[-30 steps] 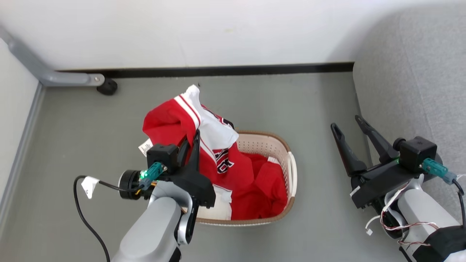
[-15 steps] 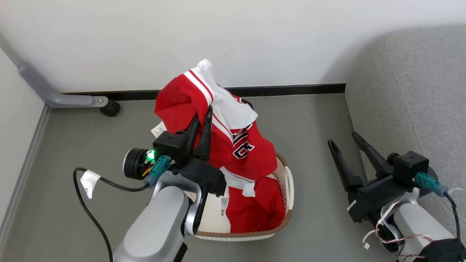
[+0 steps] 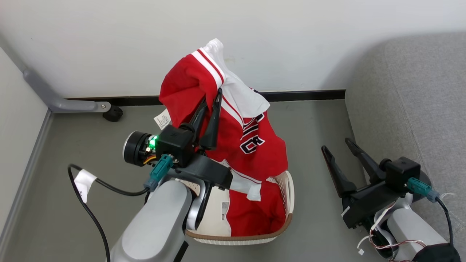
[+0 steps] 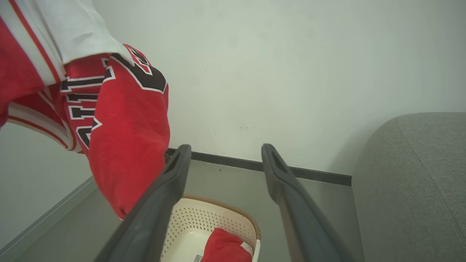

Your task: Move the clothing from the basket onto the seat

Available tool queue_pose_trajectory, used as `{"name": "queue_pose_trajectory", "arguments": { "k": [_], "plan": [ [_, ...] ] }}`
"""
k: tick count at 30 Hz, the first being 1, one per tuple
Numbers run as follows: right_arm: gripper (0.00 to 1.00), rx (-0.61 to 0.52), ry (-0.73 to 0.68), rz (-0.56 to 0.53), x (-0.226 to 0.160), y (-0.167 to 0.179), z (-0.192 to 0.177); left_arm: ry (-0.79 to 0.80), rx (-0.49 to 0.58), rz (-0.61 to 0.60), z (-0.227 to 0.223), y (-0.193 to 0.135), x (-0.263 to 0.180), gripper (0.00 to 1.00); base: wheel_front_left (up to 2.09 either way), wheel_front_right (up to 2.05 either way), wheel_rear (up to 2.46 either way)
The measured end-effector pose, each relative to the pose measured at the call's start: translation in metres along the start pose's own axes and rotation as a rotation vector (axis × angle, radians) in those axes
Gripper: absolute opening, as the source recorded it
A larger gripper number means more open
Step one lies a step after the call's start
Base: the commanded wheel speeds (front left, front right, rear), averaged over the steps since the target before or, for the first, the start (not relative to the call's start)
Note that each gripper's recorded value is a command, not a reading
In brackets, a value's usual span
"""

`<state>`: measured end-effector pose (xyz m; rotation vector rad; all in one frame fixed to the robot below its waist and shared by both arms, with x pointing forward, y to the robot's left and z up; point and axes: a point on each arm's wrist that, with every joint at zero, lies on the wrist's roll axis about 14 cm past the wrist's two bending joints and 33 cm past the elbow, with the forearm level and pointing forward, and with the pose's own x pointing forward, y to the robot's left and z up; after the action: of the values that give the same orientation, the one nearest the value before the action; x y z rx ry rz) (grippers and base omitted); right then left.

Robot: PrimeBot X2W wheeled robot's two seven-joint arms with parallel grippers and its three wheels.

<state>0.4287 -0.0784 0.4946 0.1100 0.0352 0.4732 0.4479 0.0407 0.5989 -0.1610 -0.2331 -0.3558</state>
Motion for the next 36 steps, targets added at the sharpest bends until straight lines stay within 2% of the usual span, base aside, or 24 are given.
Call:
{"name": "queue_pose_trajectory", "arguments": {
  "k": [8,21,30,36],
  "plan": [
    [1.00,-0.006,-0.021,0.040,0.003,0.013,0.006,-0.029,0.002,-0.017,0.008,-0.004,0.002,0.00,0.00,0.00,0.00],
    [1.00,-0.060,-0.088,0.233,0.030,0.064,0.030,-0.028,0.017,-0.043,0.003,-0.010,0.005,0.00,0.00,0.00,0.00],
    [1.00,-0.102,-0.013,0.310,0.045,0.078,0.006,-0.056,0.036,-0.073,0.011,-0.016,0.007,0.00,0.00,0.00,0.00],
    [1.00,-0.129,-0.011,0.355,0.061,0.087,0.008,-0.048,0.050,-0.076,0.010,-0.014,0.004,0.00,0.00,0.00,0.00]
  ]
}}
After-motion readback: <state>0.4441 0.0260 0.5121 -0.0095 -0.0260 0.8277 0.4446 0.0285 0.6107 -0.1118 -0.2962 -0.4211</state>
